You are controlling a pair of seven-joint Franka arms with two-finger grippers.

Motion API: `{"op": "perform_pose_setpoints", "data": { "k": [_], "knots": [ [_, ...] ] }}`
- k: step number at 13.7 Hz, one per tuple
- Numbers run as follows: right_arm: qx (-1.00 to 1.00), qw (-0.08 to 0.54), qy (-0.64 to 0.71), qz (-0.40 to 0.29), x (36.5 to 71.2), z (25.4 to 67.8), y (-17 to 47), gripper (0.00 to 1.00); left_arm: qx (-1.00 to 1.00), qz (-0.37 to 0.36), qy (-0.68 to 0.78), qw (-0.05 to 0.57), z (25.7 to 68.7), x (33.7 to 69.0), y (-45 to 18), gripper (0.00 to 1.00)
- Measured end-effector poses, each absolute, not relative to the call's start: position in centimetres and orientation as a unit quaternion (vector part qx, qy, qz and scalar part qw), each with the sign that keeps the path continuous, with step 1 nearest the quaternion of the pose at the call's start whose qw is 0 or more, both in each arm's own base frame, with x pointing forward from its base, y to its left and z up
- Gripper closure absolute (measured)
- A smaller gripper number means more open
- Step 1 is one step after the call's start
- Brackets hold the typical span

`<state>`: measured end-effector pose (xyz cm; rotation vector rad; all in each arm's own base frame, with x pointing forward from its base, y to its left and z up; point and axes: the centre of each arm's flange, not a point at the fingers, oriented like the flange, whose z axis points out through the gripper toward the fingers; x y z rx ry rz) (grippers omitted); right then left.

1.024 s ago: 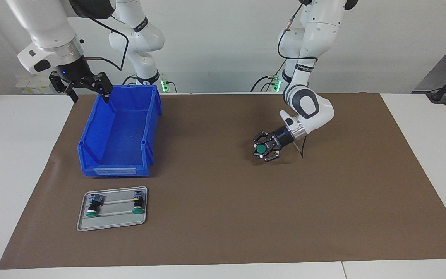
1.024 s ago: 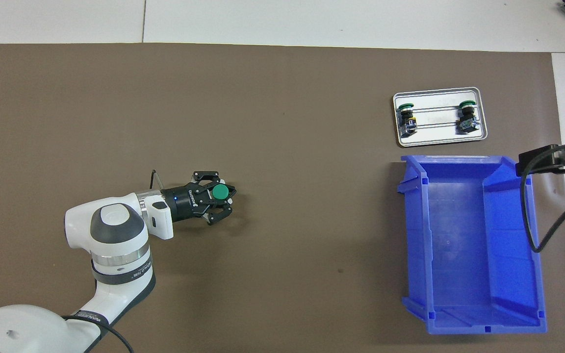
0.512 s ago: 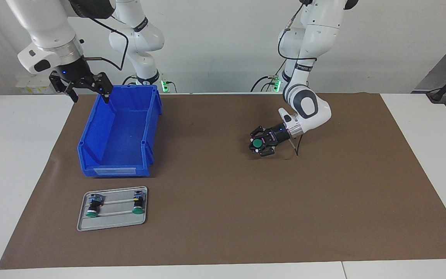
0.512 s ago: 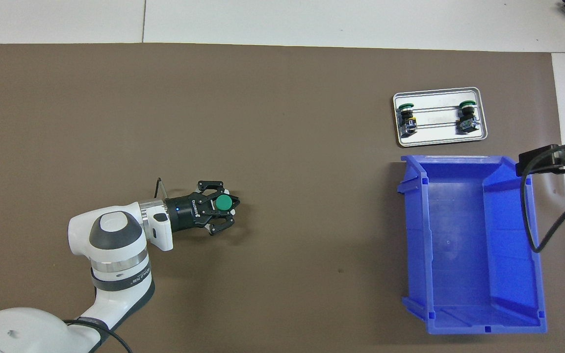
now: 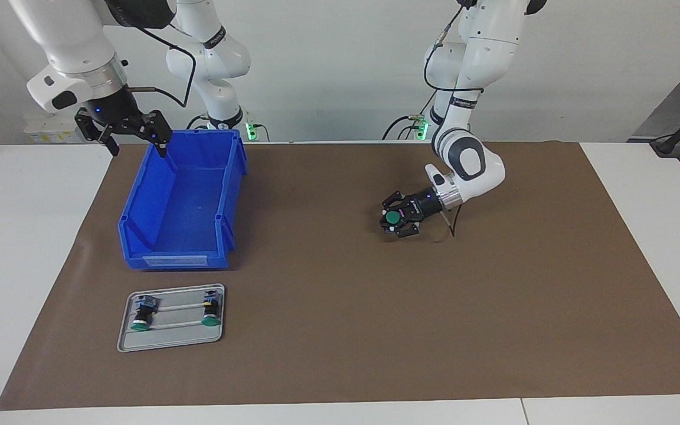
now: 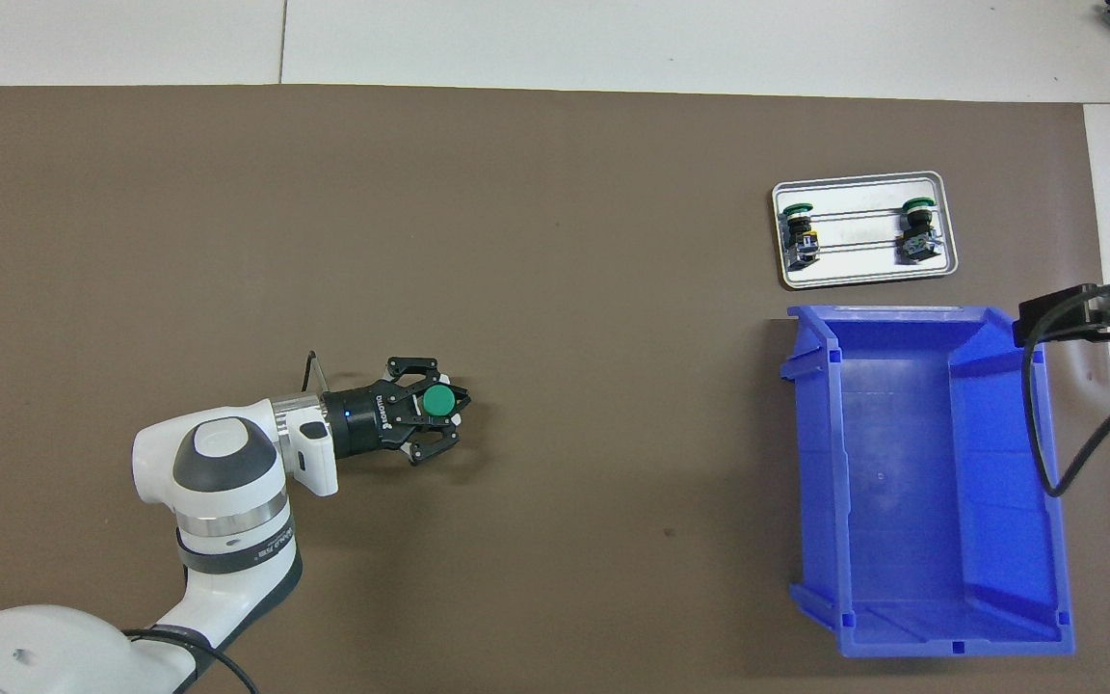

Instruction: Place and press button with both arms

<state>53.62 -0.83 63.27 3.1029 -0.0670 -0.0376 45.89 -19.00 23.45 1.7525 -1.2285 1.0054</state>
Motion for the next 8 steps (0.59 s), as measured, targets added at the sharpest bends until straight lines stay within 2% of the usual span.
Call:
{"op": "perform_pose_setpoints", "data": {
  "k": [3, 8],
  "knots": [
    [1.000, 0.019, -0.022, -0.012, 53.62, 63.27, -0.83, 0.00, 0.685, 0.393, -0.481, 0.381, 23.51, 45.60, -18.98, 0.61],
    [1.000, 0.019, -0.022, -0.012, 53.62, 63.27, -0.83, 0.00, 0.685, 0.393, -0.480, 0.381, 23.55, 45.43, -18.92, 0.56]
  ]
}}
